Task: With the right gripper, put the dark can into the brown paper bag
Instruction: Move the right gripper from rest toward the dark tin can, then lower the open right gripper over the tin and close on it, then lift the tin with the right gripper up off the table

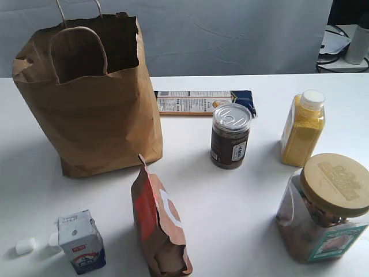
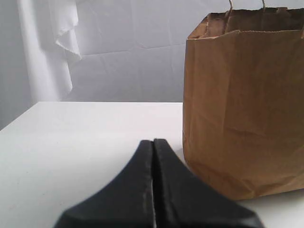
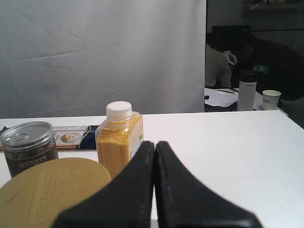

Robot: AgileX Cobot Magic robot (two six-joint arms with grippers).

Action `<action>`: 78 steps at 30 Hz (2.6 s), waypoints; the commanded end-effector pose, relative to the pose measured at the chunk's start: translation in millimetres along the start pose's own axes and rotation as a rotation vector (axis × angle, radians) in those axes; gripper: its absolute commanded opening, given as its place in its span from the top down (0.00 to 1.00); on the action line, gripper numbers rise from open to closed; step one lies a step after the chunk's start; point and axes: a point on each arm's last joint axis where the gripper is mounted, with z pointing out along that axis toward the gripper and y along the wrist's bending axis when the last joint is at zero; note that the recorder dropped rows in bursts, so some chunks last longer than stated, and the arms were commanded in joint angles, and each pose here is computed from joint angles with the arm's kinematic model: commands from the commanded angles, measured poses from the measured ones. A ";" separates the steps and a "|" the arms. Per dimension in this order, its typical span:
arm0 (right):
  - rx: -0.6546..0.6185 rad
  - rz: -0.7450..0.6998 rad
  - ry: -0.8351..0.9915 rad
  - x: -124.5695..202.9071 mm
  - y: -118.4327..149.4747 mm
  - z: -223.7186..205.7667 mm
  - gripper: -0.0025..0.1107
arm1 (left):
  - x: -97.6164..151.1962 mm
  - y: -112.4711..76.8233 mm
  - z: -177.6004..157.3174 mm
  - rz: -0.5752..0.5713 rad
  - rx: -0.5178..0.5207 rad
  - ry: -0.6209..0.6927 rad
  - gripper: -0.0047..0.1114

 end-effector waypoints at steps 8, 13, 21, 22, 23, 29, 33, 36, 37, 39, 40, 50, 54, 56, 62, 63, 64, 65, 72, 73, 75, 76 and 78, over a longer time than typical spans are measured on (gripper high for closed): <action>-0.002 0.041 -0.030 -1.7 0.2 -0.3 0.98 | 0.6 -0.3 0.0 0.000 0.006 -0.005 0.96; -0.010 0.153 -0.083 -6.6 0.4 -0.6 0.98 | 0.6 -0.3 0.0 0.000 0.006 -0.005 0.96; -0.033 0.296 -0.124 -67.7 2.8 -2.0 0.98 | 0.6 -0.3 0.0 0.000 0.006 -0.005 0.96; -0.040 0.281 -0.109 -80.0 3.8 2.1 0.98 | 0.6 -0.3 0.0 0.000 0.006 -0.005 0.96; -0.050 0.263 -0.077 -88.3 5.2 8.6 0.98 | 0.6 -0.3 0.0 0.000 0.006 -0.005 0.96; -0.234 0.091 0.223 -130.9 43.2 80.8 0.98 | 0.6 -0.3 0.0 0.000 0.006 -0.005 0.96; -0.312 -0.066 0.538 -130.4 103.4 166.2 0.98 | 0.6 -0.3 0.0 0.000 0.006 -0.005 0.96; -0.296 -0.133 0.743 -117.9 142.6 224.3 0.95 | 0.6 -0.3 0.0 0.000 0.006 -0.005 0.96; -0.291 -0.142 0.776 -118.4 149.7 235.0 0.92 | 0.6 -0.3 0.0 0.000 0.006 -0.005 0.96; -0.276 -0.173 0.916 -107.9 163.8 259.0 0.72 | 0.6 -0.3 0.0 0.000 0.006 -0.005 0.96; -0.278 -0.161 0.974 -106.1 171.2 268.9 0.54 | 0.6 -0.3 0.0 0.000 0.006 -0.005 0.96; -0.265 -0.119 1.200 -68.3 196.4 311.8 0.13 | 0.6 -0.3 0.0 0.000 0.006 -0.005 0.96; -0.243 -0.117 1.242 -50.1 195.8 321.1 0.13 | 0.6 -0.3 0.0 0.000 0.006 -0.005 0.96; -0.216 -0.149 1.259 -41.3 193.1 324.6 0.13 | 0.6 -0.3 0.0 0.000 0.006 -0.005 0.96; -0.203 -0.200 1.281 -18.1 193.3 333.4 0.15 | 0.6 -0.3 0.0 0.000 0.006 -0.005 0.96; -0.200 -0.206 1.285 -14.1 193.4 334.8 0.16 | 0.6 -0.3 0.0 0.000 0.006 -0.005 0.96; -0.198 -0.213 1.286 -11.8 193.3 335.7 0.20 | 0.6 -0.3 0.0 0.000 0.006 -0.005 0.96; -0.194 -0.222 1.286 -10.4 192.7 336.3 0.25 | 0.6 -0.3 0.0 0.000 0.006 -0.005 0.96; -0.185 -0.227 1.238 -7.6 188.8 344.5 0.61 | 0.6 -0.3 0.0 0.000 0.006 -0.005 0.96; -0.185 -0.227 1.236 -7.7 188.9 344.6 0.66 | 0.6 -0.3 0.0 0.000 0.006 -0.005 0.96; -0.188 -0.231 1.235 -7.7 188.9 344.6 0.80 | 0.6 -0.3 0.0 0.000 0.006 -0.005 0.96; -0.188 -0.231 1.235 -7.7 188.9 344.6 0.87 | 0.6 -0.3 0.0 0.000 0.006 -0.005 0.96; -0.200 -0.240 1.240 -7.5 189.2 344.1 0.98 | 0.6 -0.3 0.0 0.000 0.006 -0.005 0.96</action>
